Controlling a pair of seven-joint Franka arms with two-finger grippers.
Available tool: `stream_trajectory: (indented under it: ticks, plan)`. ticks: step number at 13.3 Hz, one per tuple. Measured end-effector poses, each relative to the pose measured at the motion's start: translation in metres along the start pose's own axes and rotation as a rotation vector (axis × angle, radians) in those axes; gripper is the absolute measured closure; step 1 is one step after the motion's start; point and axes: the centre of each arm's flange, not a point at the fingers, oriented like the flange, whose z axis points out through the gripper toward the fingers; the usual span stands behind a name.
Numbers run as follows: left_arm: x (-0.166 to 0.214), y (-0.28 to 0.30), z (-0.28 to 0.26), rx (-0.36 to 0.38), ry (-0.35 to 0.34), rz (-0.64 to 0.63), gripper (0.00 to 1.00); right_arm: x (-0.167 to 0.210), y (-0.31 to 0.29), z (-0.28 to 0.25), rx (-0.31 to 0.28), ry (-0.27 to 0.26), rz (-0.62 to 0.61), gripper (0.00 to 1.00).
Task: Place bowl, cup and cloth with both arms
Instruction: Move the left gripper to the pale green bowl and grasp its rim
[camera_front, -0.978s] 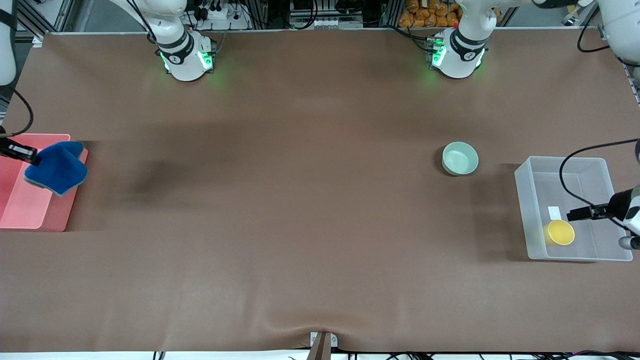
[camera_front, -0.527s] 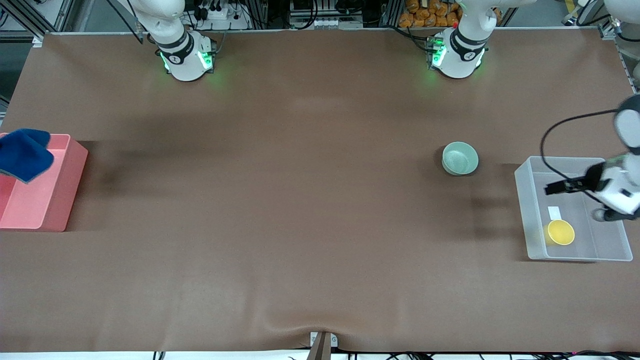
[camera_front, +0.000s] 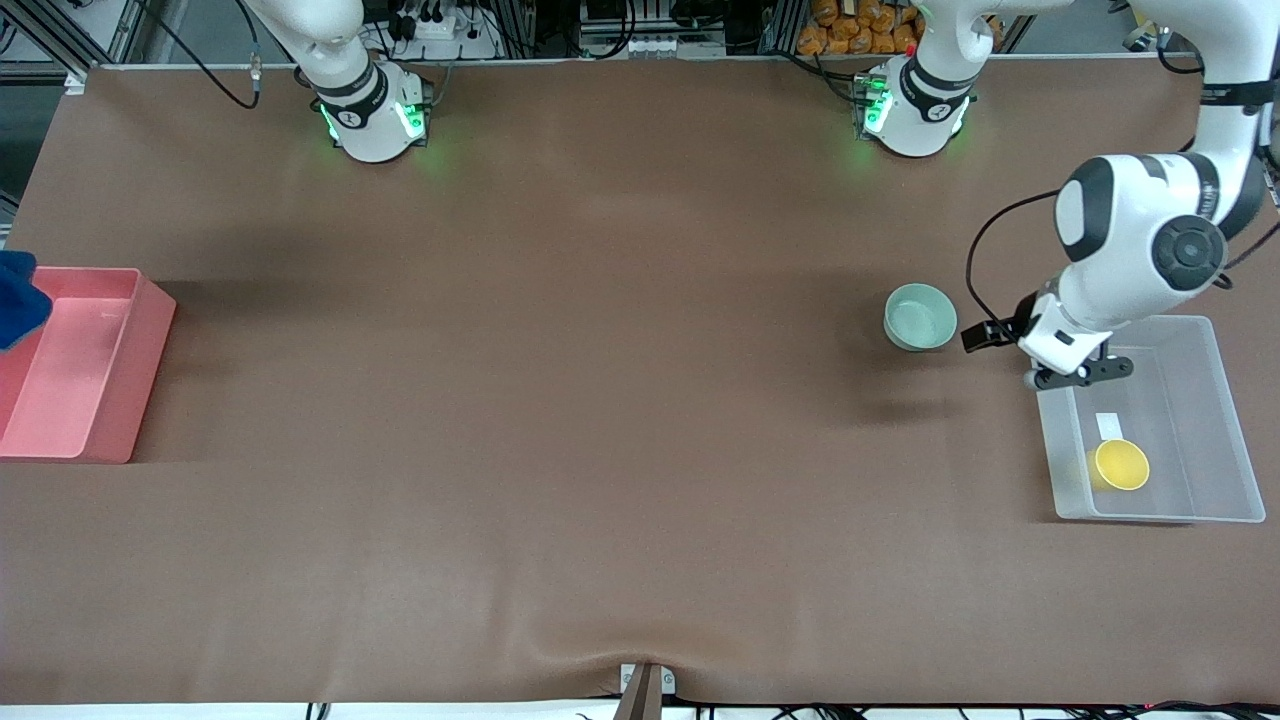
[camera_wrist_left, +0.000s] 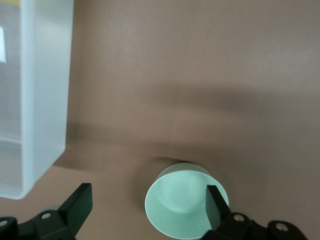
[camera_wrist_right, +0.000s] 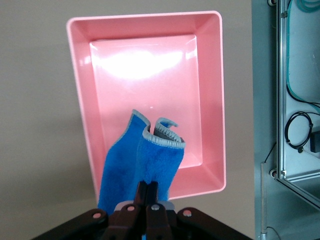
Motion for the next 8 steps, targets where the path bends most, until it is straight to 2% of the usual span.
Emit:
stream_trajectory:
  ticks: [3, 6, 8]
  plan:
    - [-0.039, -0.009, 0.051, 0.000, -0.003, -0.005, 0.00, 0.016, 0.025, 0.041, 0.001, 0.008, -0.026, 0.99]
    - [-0.065, -0.013, 0.082, -0.004, 0.024, -0.004, 0.04, 0.024, 0.036, 0.082, 0.009, 0.006, -0.023, 0.99]
    - [-0.079, -0.014, 0.096, -0.004, 0.033, 0.001, 0.21, 0.032, 0.038, 0.095, 0.006, 0.017, -0.026, 0.99]
